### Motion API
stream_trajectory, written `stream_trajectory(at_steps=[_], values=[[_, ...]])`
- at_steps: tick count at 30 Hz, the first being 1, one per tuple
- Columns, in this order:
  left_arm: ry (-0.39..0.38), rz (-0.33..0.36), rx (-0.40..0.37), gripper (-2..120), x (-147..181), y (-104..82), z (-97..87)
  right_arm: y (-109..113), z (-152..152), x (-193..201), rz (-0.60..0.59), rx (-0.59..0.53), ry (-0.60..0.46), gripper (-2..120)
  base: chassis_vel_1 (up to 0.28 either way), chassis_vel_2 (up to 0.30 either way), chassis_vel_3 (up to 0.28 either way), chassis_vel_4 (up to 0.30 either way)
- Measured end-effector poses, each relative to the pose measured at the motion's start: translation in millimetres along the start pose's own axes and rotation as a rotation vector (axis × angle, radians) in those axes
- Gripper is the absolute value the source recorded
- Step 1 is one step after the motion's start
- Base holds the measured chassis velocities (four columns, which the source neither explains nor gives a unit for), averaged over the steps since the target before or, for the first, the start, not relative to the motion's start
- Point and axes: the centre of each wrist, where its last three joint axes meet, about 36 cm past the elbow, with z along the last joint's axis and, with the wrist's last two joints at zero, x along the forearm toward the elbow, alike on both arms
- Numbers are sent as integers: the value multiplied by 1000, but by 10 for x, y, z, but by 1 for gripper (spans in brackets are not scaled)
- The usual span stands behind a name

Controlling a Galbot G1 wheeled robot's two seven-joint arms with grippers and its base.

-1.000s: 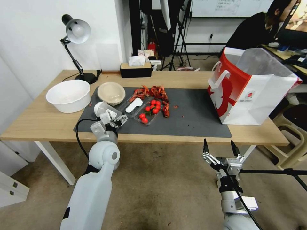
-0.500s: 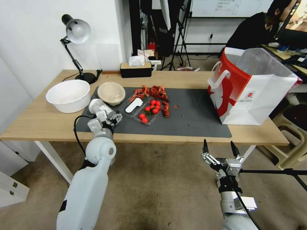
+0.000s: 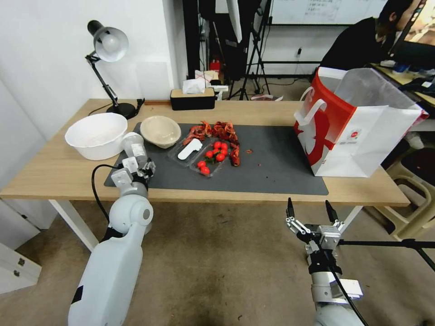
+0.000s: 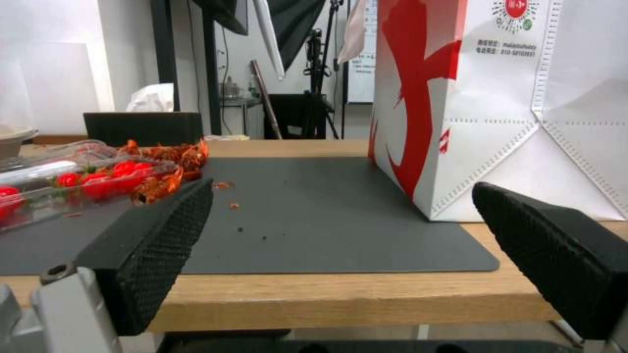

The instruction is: Pick up the trash from the table and place it into the takeout bag.

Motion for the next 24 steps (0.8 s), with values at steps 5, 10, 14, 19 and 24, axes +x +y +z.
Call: stream_trajectory(at_steps=[5,10,14,19,24], values=[[-17,28,-11,52,66,67,21,21,-1,4,-4,-3,0,99,0,0,0,0],[-32,82,-23,52,181,127,37,31,-4,-1,-5,-4,-3,99,0,0,0,0],[-48,134,-28,52,277,157,55,33,-5,-4,-4,-3,-4,99,0,0,0,0],[-127,258,-26,52,453,171,-39,34,-5,-1,-3,-2,-3,99,0,0,0,0],[-233,412,-40,52,532,144,-206,40,-21,2,-4,-3,-7,99,0,0,0,0]])
